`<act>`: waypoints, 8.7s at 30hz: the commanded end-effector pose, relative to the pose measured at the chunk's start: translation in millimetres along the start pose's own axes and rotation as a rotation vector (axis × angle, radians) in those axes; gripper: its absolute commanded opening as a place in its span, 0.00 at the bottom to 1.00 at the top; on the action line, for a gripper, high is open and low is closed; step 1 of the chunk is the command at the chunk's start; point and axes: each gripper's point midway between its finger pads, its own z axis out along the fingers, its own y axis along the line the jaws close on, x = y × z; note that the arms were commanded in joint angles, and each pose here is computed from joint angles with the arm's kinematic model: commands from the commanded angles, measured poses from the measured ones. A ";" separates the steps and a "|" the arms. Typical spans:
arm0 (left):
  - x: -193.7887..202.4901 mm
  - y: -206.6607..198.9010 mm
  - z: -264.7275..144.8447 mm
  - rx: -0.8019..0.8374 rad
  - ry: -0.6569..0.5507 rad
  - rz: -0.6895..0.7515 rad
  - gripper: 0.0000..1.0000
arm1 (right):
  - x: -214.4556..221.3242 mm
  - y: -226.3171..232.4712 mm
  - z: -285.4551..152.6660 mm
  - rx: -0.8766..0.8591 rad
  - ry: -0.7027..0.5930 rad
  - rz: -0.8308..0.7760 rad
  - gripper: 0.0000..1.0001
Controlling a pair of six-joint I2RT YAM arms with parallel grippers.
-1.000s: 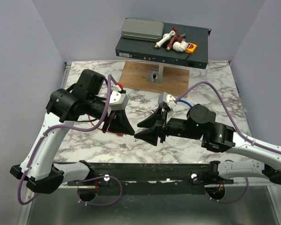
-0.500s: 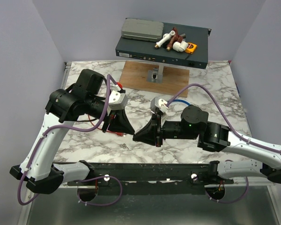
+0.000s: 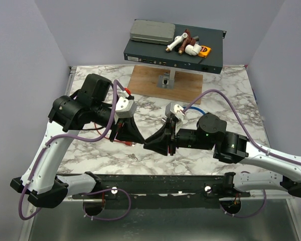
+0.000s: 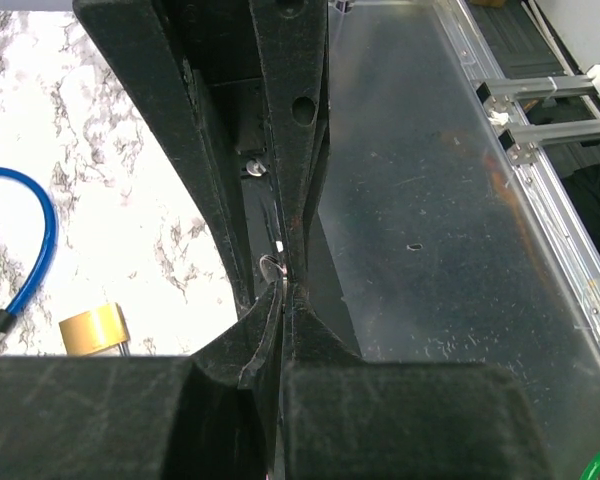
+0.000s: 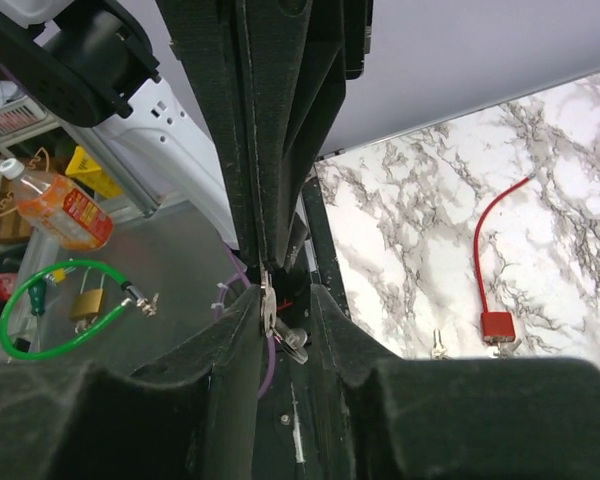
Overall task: Unlock with the key
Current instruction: Adjust the key, then pick up the lock from the center of the board, then unlock the lock.
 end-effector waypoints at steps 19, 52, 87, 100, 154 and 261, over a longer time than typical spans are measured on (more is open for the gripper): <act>-2.9 -14.9 -2.2 0.029 -0.024 0.008 0.00 | -13.7 -3.4 5.9 -0.009 -0.020 -0.056 0.01; 245.6 229.2 76.3 -0.532 0.489 -0.252 0.98 | -16.8 -87.1 -133.2 0.674 -0.091 0.146 0.01; 328.2 180.9 162.7 -0.392 0.585 -0.305 0.74 | -24.0 -88.5 -135.5 0.681 -0.081 0.085 0.01; 304.0 182.0 147.5 -0.438 0.612 -0.254 0.98 | -19.1 -94.7 -130.6 0.705 -0.054 0.059 0.01; 60.0 49.7 23.7 0.121 0.152 -0.106 0.00 | -46.0 -87.6 -120.4 0.631 0.062 -0.186 0.01; 103.6 7.9 53.2 0.290 0.238 -0.628 0.00 | 108.4 -34.0 -58.3 0.110 0.879 -0.706 0.01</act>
